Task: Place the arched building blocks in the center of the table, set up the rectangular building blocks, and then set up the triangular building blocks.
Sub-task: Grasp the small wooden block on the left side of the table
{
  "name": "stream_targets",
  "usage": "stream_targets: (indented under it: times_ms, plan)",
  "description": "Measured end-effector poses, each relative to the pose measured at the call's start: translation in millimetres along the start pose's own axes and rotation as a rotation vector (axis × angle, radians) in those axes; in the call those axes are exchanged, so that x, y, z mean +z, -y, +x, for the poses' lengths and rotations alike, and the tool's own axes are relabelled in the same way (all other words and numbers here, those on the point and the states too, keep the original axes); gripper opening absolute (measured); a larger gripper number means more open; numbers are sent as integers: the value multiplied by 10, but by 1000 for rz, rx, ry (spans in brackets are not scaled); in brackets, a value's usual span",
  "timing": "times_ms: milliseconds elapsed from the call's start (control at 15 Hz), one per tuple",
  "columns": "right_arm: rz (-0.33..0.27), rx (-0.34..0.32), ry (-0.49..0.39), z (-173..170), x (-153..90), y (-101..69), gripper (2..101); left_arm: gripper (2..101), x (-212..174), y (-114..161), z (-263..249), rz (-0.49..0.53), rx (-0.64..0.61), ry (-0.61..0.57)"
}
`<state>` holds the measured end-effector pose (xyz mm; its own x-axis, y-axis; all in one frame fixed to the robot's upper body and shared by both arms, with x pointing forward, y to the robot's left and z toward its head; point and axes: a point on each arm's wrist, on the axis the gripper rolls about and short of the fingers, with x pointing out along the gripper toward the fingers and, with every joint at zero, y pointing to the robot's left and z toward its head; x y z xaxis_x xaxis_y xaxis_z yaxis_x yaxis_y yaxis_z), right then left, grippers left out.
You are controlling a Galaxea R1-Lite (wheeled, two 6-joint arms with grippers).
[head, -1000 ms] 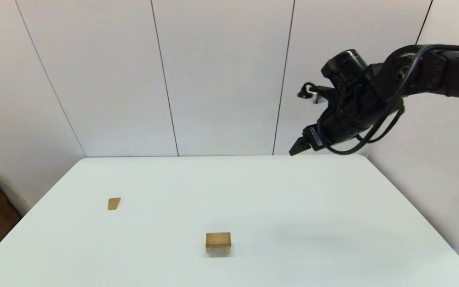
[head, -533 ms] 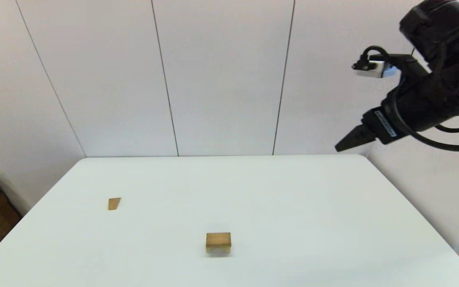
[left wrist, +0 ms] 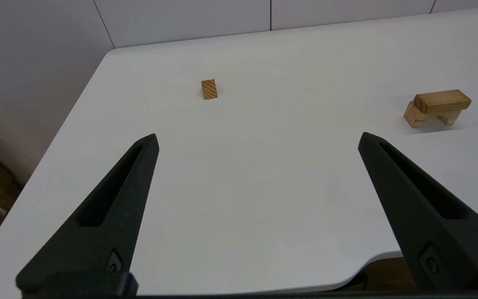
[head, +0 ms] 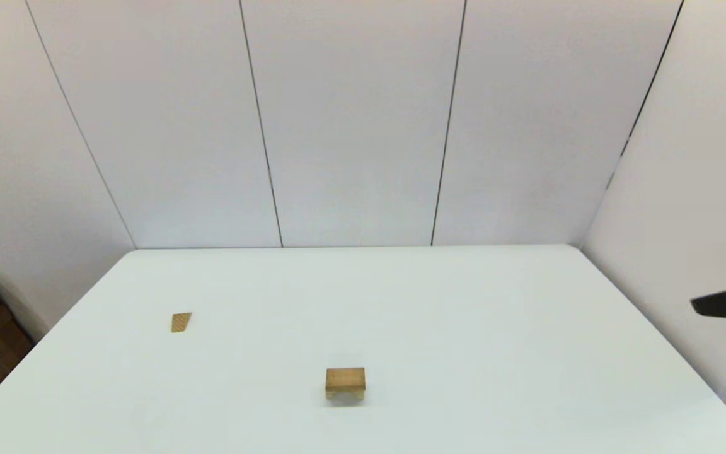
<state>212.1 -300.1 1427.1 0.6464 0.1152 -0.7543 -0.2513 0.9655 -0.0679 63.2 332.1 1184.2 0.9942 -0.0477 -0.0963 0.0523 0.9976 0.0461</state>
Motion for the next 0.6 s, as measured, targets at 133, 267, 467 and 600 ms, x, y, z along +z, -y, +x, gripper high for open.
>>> stream_targets:
  times_ms: [133, 267, 467, 600]
  plan:
    - [38, -16, 3, -124, -342, 13, 971, 978, 1, 0, 0, -1, 1, 1]
    - [79, -21, 12, -212, -657, 21, 971, 978, -2, 0, 1, 0, 1, -1]
    - [122, -30, 13, -248, -1114, 26, 971, 978, -2, 0, 1, 0, 0, 0]
    - [141, -42, 5, -221, -1397, 23, 971, 978, -1, 0, 1, -1, 1, 1]
